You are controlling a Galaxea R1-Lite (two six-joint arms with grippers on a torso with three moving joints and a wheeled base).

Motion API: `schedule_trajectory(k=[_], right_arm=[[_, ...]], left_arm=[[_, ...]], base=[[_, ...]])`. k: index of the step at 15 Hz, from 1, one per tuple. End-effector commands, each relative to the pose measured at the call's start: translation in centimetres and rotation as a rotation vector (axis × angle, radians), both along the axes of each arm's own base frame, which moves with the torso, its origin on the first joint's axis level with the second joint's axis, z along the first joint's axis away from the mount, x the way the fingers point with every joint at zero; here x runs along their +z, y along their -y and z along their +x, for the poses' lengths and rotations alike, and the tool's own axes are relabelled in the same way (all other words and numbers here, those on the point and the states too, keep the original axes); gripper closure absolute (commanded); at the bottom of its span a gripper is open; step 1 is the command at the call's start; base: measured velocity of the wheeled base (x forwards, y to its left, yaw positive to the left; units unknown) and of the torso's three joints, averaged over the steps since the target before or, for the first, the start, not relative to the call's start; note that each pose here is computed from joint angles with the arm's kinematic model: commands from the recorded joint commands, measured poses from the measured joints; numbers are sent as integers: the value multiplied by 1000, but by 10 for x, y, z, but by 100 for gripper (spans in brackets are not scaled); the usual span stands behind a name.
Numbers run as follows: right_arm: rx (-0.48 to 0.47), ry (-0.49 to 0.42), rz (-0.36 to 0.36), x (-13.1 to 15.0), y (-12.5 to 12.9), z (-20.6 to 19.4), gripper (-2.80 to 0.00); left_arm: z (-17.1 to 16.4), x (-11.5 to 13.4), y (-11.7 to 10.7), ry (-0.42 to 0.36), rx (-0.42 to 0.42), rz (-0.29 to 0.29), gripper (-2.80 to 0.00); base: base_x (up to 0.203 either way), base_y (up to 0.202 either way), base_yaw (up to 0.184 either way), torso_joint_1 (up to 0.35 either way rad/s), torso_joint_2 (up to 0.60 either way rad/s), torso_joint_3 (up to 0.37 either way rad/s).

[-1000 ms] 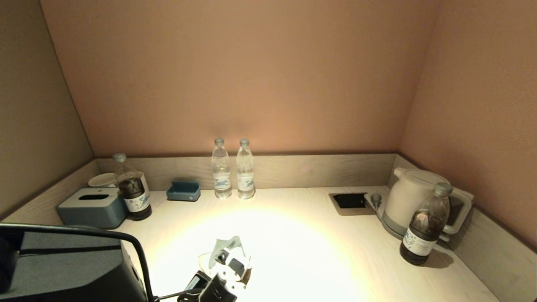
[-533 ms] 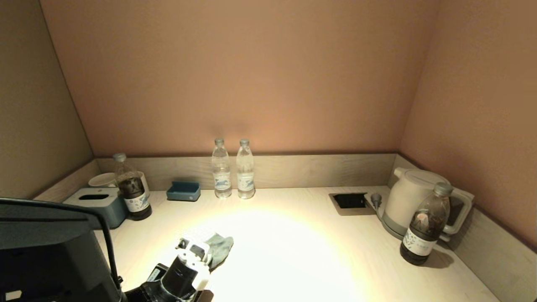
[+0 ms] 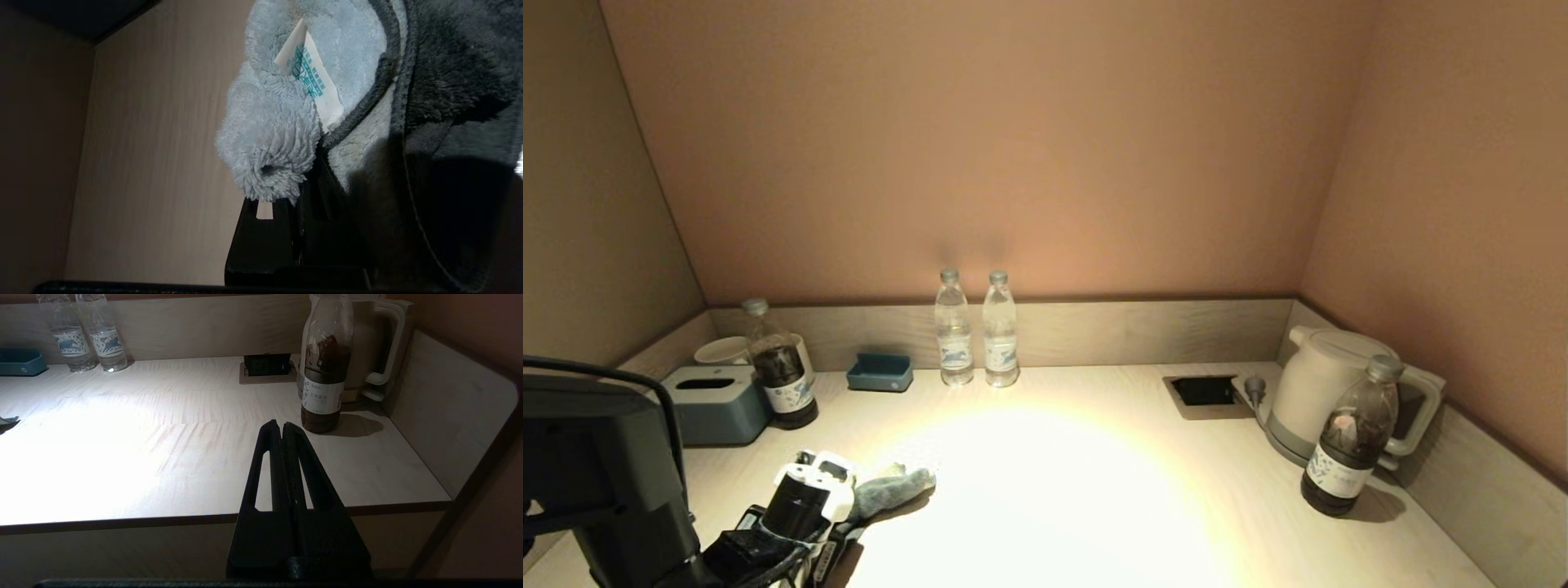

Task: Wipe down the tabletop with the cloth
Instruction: Sweep the stains on the table

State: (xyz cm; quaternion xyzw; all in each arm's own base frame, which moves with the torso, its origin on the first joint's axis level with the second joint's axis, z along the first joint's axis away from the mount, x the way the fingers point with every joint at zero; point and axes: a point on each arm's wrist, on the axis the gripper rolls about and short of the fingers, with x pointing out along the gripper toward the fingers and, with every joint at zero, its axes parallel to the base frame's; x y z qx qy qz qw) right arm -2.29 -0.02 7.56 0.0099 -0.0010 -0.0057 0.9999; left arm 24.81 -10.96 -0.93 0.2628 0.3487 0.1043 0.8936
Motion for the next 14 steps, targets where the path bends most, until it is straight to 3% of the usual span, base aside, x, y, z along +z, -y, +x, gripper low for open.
schedule_trajectory(k=[1,6,14], right_arm=[[-1,0,0,0,0,0,0],[1,0,0,0,0,0,0],[-1,0,0,0,0,0,0]], left_arm=[[1,2,-14,-2,46,10,0],[2,6,-45,-34,127,57,0],[27,32,-105,36,307,110,0]], base=[[0,0,0,0,0,0],[0,0,0,0,0,0],[0,0,0,0,0,0]])
